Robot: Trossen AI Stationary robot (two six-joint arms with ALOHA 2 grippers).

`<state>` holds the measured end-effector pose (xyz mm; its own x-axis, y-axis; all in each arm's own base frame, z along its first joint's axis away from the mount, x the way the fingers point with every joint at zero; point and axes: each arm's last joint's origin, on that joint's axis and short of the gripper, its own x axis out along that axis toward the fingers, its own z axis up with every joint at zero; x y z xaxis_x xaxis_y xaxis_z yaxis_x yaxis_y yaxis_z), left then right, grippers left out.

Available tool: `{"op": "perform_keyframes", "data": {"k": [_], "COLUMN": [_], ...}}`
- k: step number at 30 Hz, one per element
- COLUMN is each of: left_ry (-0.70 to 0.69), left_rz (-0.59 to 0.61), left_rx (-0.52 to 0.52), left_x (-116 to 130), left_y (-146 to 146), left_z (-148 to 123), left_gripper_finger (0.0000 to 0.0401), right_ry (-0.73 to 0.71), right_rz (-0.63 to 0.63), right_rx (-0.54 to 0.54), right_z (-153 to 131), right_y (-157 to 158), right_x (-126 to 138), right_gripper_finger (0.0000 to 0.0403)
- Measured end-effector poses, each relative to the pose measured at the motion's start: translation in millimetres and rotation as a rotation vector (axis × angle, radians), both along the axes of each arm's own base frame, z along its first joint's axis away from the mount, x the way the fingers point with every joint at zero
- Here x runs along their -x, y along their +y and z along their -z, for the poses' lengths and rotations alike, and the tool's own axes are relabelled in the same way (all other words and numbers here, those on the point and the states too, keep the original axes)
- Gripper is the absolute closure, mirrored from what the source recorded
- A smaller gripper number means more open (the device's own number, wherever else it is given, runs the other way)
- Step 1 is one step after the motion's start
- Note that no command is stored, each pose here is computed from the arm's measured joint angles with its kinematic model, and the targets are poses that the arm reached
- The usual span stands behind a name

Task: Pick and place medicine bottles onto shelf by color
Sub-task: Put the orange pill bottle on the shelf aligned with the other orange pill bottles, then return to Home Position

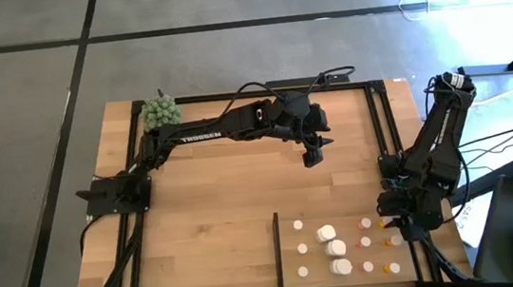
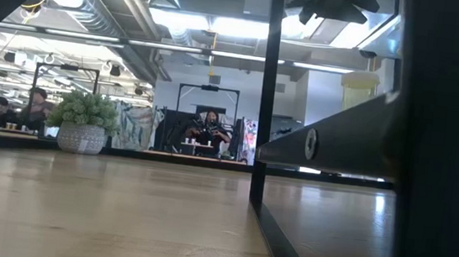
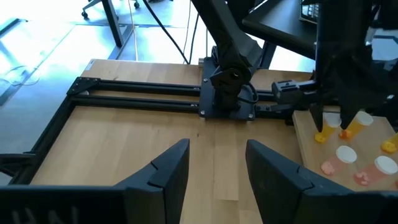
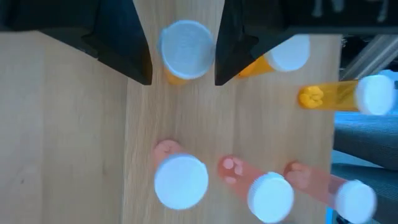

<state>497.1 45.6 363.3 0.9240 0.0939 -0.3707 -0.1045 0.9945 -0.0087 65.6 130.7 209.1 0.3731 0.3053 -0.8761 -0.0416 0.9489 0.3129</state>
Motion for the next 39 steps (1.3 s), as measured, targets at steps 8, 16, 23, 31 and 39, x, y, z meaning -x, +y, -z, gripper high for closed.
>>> {"op": "perform_keyframes", "data": {"k": [8, 16, 23, 31, 39], "left_ry": [0.001, 0.001, 0.025, 0.143, 0.199], "left_rz": [0.0, 0.022, 0.021, -0.006, -0.147], "left_rx": [0.0, -0.056, -0.044, 0.015, -0.13], "left_x": [0.0, 9.4, 32.3, 73.5, 119.2], "left_y": [0.0, -1.0, -3.8, -11.4, -31.7], "left_z": [0.1, -12.5, -36.1, -60.6, -91.1], "left_gripper_finger": [0.025, 0.025, 0.025, 0.025, 0.025], "right_ry": [-0.02, -0.192, -0.443, -0.684, -0.744], "right_rz": [0.0, 0.052, 0.05, 0.094, 0.081], "right_rx": [-0.037, -0.055, -0.054, -0.131, -0.122], "right_z": [-28.5, -72.7, -130.9, -196.3, -210.8], "right_y": [-2.5, -11.6, -31.5, -64.4, -72.4], "right_x": [1.1, 0.4, 4.2, 15.2, 18.3], "right_gripper_finger": [0.0226, 0.0226, 0.0226, 0.0226, 0.0226]}}
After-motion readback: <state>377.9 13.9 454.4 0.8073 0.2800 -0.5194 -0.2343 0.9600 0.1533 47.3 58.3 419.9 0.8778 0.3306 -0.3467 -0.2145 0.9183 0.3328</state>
